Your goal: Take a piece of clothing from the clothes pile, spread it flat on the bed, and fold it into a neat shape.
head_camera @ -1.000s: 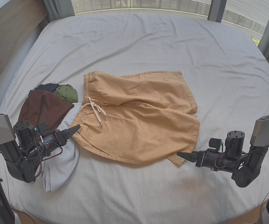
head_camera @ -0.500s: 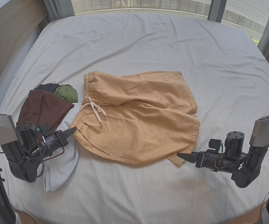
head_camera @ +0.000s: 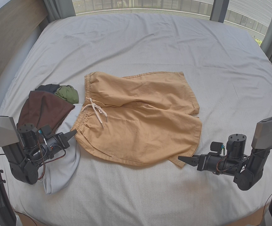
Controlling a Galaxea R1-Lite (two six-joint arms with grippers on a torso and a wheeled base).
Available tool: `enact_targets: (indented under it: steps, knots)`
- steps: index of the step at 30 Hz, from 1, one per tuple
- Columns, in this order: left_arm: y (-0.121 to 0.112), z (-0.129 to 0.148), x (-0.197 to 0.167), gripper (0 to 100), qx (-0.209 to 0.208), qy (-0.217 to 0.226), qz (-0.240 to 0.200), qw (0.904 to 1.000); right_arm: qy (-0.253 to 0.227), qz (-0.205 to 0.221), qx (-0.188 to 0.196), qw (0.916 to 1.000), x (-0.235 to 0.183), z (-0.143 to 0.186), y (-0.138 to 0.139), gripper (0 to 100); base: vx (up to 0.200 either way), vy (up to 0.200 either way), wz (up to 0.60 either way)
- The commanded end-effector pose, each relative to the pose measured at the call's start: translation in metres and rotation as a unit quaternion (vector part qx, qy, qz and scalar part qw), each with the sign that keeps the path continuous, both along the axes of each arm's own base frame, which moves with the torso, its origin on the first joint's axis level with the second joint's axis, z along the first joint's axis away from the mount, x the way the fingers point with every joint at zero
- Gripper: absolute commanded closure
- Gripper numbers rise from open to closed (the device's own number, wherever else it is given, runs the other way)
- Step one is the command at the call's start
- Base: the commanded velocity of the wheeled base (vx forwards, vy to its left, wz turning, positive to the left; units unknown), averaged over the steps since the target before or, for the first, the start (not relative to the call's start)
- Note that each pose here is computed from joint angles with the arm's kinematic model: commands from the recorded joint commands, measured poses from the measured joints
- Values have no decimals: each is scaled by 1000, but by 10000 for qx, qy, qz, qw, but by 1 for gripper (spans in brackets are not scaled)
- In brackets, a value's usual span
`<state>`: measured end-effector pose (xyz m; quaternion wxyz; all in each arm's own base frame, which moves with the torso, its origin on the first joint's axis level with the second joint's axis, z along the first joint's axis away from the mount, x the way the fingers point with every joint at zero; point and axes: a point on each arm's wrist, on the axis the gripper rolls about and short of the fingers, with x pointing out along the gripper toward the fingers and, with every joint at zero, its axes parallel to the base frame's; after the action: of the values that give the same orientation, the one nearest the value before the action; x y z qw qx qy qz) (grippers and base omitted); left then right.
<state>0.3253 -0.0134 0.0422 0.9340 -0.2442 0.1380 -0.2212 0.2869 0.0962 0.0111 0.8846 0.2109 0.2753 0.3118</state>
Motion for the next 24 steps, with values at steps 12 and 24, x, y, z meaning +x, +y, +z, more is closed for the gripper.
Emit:
enact_targets:
  steps: [12, 24]
  knots:
    - [0, 4, 3, 100, -4, -117, -8, 9999, -5, 278, 7, 9996, -3, -22, 17, 0, 0, 0, 0]
    - [0, 5, 3, 100, -11, -121, -7, 9999, 58, 336, -7, 9994, -4, -29, 21, 0, 0, 0, 0]
